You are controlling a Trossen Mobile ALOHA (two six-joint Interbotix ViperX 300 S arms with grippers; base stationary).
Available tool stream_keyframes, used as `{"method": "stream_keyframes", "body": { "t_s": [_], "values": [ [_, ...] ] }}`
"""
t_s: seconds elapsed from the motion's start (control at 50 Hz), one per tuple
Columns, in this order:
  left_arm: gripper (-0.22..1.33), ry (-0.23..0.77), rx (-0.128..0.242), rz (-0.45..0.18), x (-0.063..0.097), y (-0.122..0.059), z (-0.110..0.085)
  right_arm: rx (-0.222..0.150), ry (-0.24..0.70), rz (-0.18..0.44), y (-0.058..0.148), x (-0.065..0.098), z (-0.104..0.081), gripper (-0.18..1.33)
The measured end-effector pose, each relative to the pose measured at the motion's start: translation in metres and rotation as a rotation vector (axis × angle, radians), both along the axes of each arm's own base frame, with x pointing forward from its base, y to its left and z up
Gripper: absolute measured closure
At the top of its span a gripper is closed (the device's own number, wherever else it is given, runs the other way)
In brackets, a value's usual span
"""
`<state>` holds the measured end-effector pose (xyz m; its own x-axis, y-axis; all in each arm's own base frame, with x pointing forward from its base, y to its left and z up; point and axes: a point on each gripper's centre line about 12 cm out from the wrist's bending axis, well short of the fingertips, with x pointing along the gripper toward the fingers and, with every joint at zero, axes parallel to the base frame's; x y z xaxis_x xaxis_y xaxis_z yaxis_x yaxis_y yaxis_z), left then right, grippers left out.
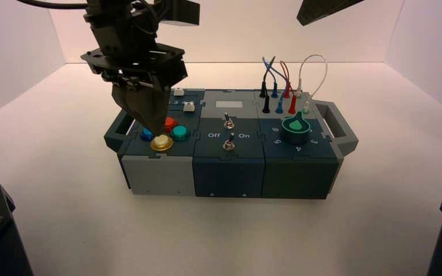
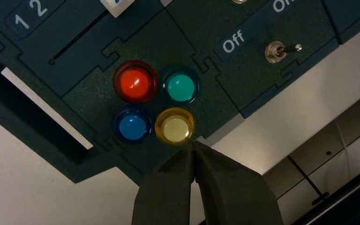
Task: Push the yellow button with the left gripper.
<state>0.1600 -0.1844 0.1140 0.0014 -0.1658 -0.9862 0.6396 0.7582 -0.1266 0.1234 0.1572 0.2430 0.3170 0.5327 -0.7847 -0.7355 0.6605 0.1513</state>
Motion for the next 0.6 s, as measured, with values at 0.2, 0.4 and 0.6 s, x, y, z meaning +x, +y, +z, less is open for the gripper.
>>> {"method": "stream_keyframes", "body": {
  "t_s": [0.2, 0.4, 0.6],
  "values": [
    [1.28, 0.020, 0.041, -0.017, 0.003, -0.001, -0.018, -0.001, 0.000, 0.004, 0.000, -0.001, 0.000, 1.29],
    [1.28, 0.020, 0.049, -0.029, 0.010, -0.010, -0.026, -0.001, 0.000, 0.005, -0.001, -0.002, 0.001, 1.29],
    [1.28, 0.007, 0.035, -0.028, 0.010, -0.011, -0.019, -0.002, 0.001, 0.005, -0.002, -0.002, 0.001, 1.29]
  ]
}}
